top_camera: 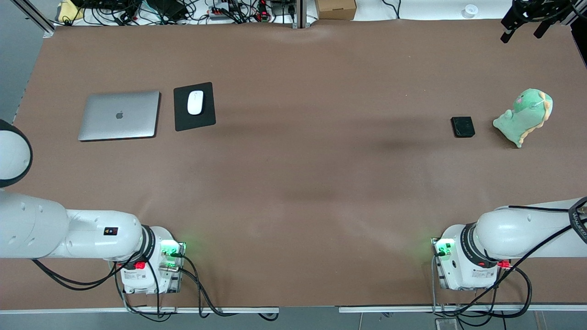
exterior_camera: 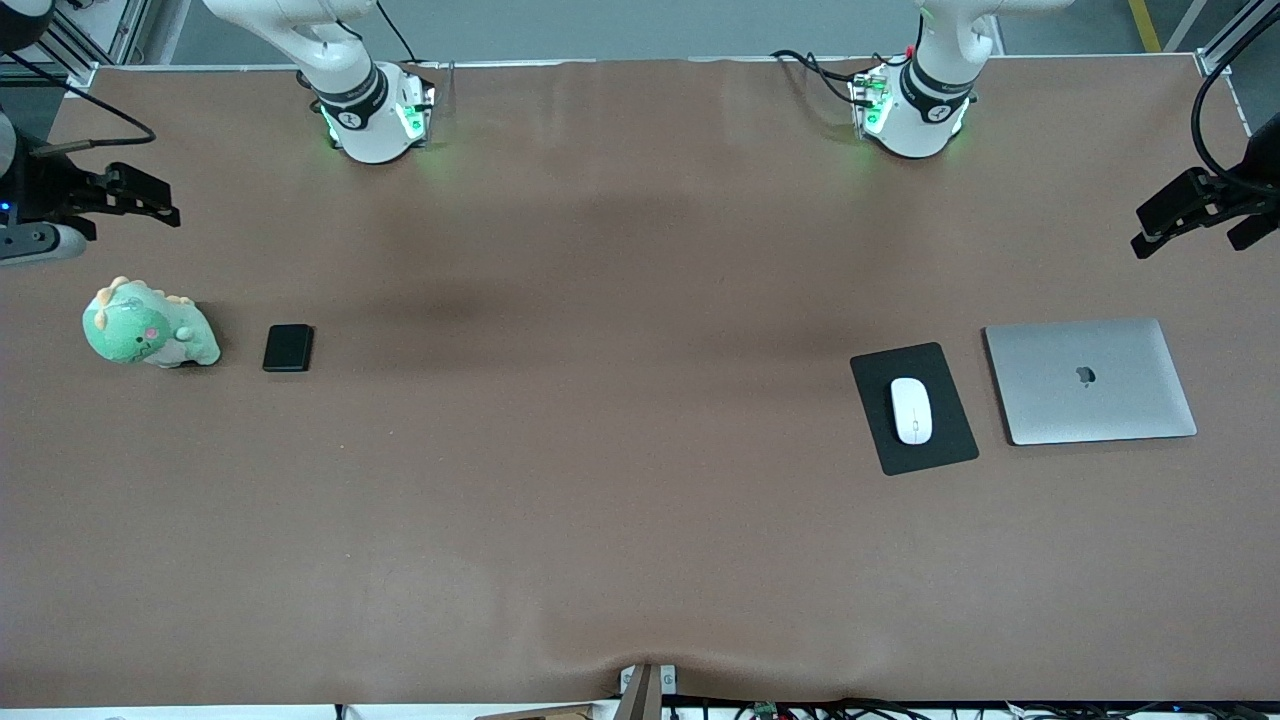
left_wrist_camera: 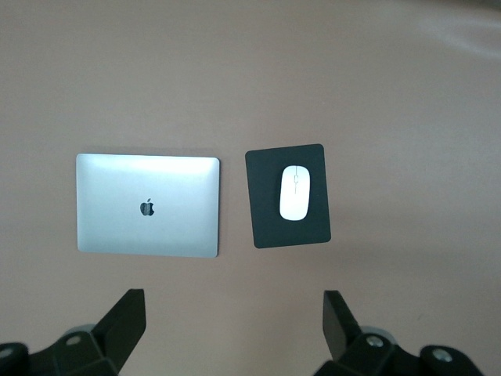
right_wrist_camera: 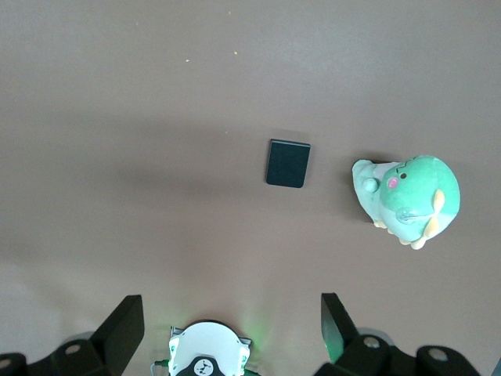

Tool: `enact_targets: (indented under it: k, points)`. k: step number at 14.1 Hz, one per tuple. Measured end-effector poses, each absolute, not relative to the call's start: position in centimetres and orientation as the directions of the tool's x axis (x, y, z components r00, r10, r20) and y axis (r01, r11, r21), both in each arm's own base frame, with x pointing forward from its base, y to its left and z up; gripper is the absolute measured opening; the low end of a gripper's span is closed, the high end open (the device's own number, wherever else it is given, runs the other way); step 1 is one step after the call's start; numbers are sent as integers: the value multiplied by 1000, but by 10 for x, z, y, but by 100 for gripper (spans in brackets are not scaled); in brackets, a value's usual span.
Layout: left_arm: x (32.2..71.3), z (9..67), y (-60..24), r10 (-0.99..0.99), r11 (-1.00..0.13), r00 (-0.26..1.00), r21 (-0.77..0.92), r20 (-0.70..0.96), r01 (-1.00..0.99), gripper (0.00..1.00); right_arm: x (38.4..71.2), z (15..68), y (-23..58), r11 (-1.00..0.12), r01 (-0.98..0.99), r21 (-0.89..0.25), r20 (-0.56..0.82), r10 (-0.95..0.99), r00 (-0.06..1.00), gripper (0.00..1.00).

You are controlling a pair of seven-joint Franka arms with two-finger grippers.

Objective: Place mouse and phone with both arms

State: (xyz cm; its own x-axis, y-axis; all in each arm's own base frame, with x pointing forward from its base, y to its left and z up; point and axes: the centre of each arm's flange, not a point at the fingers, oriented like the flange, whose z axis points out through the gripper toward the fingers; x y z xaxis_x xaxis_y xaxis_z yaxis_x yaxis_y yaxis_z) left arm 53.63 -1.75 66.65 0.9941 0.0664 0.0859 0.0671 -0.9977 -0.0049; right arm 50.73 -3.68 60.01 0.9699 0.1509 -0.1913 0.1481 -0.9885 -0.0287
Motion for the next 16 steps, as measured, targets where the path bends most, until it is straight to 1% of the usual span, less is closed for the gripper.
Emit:
enact_targets:
  k: [4,6,12,16]
  points:
    - [536,667,-20,62,-998,994,-5,86,63,100,507,589,-71,-997,66,-27,-189,69,980,100]
    - [536,666,-21,60,-998,995,-5,84,61,100,508,585,-76,-1000,15,-19,-190,19,982,100]
    - [532,650,-40,26,-1000,999,-11,48,26,100,512,609,-67,-1000,-3,-5,-131,-2,991,100]
    - [528,649,-40,26,-1000,999,-12,47,27,100,514,621,-65,-1000,1,-1,-96,1,995,100]
